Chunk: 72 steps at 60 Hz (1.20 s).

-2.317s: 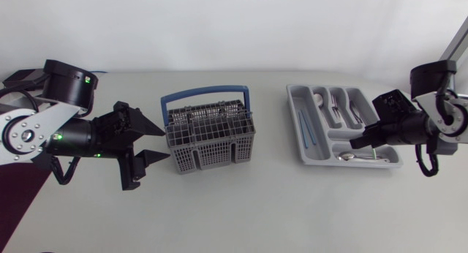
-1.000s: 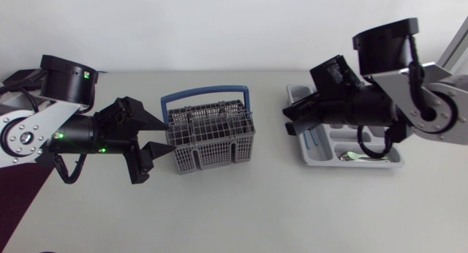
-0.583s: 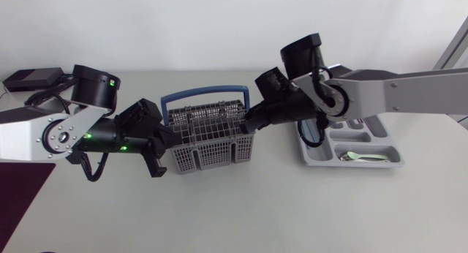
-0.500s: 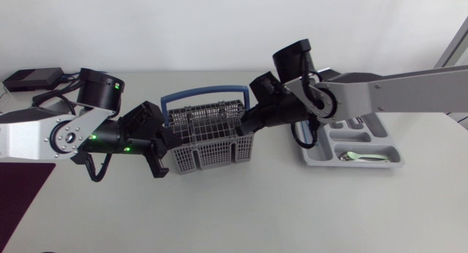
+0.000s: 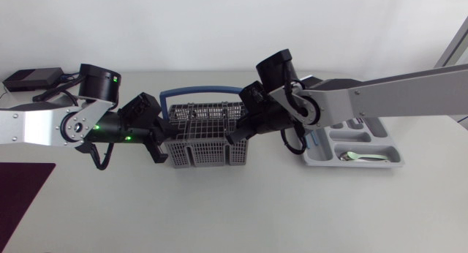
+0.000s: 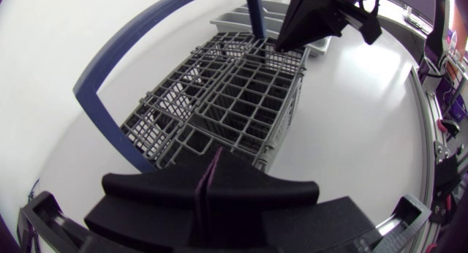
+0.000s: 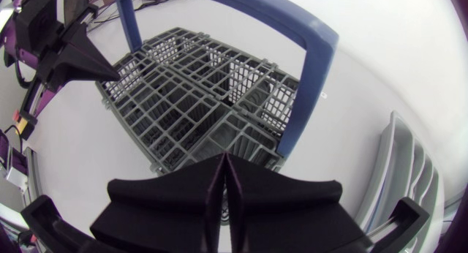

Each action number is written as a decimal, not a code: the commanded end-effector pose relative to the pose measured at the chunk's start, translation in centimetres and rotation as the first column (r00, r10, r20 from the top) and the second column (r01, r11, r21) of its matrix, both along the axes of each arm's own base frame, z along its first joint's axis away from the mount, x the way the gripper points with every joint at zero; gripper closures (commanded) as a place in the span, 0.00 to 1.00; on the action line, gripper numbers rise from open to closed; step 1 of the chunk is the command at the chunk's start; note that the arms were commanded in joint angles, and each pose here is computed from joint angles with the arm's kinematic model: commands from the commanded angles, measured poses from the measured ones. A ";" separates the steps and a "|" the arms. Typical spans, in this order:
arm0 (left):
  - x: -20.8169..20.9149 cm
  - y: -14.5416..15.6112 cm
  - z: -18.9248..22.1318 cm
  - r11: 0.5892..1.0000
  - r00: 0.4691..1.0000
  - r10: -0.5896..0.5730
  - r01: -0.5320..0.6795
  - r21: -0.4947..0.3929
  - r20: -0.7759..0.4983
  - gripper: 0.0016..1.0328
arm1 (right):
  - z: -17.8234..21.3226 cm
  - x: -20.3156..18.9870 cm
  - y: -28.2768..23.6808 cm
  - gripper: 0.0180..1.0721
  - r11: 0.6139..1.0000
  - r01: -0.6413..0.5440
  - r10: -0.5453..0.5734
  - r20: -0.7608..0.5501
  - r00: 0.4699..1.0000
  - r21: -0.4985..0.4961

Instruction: Unload the cutlery basket into the drawer organizer.

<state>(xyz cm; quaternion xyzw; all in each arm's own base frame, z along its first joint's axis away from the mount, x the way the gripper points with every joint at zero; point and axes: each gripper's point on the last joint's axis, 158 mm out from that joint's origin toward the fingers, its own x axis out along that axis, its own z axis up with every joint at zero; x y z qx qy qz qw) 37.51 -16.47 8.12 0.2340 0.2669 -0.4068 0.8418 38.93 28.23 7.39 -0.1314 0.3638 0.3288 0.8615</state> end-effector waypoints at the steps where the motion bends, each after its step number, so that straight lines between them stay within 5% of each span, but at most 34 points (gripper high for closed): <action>1: 1.1 0.6 -1.0 1.000 0.999 0.027 -0.027 0.008 -0.019 0.90 | -2.9 -3.4 0.1 0.94 0.999 -0.020 0.015 -0.104 0.994 -0.043; 46: 0.6 0.4 -0.7 1.000 0.999 0.026 -0.026 0.001 -0.022 0.90 | -2.2 -0.4 -2.2 0.94 0.995 0.051 -0.055 -0.040 0.998 -0.086; 72: -1.3 0.5 5.9 0.997 0.996 0.042 -0.037 -0.065 0.073 0.90 | 8.7 -4.6 -1.5 0.94 1.000 -0.023 0.020 0.193 0.981 0.013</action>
